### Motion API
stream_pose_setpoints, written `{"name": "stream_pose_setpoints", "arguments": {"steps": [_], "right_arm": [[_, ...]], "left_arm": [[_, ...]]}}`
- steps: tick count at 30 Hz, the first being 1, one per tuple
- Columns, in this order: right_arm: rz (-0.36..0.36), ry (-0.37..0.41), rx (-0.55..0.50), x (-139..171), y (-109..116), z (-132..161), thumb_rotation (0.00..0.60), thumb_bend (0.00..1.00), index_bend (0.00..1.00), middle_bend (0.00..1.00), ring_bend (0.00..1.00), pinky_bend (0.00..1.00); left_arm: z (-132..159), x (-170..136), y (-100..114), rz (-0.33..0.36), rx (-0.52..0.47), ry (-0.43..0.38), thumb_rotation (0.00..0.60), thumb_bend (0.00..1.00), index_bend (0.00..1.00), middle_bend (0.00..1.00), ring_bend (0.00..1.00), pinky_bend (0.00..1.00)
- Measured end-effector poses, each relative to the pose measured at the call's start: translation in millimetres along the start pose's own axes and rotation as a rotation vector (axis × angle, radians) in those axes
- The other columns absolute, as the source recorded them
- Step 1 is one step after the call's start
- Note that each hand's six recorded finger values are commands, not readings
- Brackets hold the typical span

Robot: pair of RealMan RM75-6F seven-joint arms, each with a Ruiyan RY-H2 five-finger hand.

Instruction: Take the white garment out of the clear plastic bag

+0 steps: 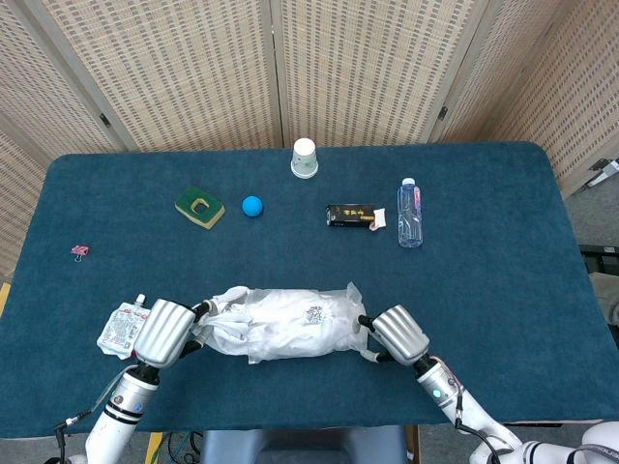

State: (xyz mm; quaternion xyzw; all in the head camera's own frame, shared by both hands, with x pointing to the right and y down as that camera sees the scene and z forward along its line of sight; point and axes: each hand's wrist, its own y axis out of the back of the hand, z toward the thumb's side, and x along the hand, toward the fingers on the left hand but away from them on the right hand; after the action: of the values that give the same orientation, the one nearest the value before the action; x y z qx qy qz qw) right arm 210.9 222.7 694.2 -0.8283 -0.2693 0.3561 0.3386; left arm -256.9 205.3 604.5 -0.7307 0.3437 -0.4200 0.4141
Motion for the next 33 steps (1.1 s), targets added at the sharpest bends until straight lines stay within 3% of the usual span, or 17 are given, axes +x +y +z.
{"name": "stream_pose_setpoints", "arguments": {"steps": [5, 14, 24, 33], "right_arm": [[0.003, 0.006, -0.013, -4, -4, 2, 0.600, 0.29, 0.58, 1.00, 0.97, 1.00], [0.002, 0.003, -0.023, -7, -5, 2, 0.600, 0.47, 0.65, 1.00, 0.98, 1.00], [-0.027, -0.029, -0.004, -1, 8, -11, 0.600, 0.52, 0.69, 1.00, 0.98, 1.00], [-0.074, -0.133, 0.087, 15, 43, -51, 0.600, 0.52, 0.69, 1.00, 0.98, 1.00]], "left_arm": [[-1, 0, -1, -0.002, 0.000, 0.002, 0.600, 0.45, 0.72, 1.00, 0.91, 1.00], [-2, -2, -2, -0.005, 0.001, 0.005, 0.600, 0.45, 0.72, 1.00, 0.91, 1.00], [-18, -3, -4, -0.009, 0.026, 0.044, 0.600, 0.45, 0.72, 1.00, 0.91, 1.00], [-45, -3, 2, 0.003, 0.060, 0.118, 0.600, 0.45, 0.72, 1.00, 0.91, 1.00]]}}
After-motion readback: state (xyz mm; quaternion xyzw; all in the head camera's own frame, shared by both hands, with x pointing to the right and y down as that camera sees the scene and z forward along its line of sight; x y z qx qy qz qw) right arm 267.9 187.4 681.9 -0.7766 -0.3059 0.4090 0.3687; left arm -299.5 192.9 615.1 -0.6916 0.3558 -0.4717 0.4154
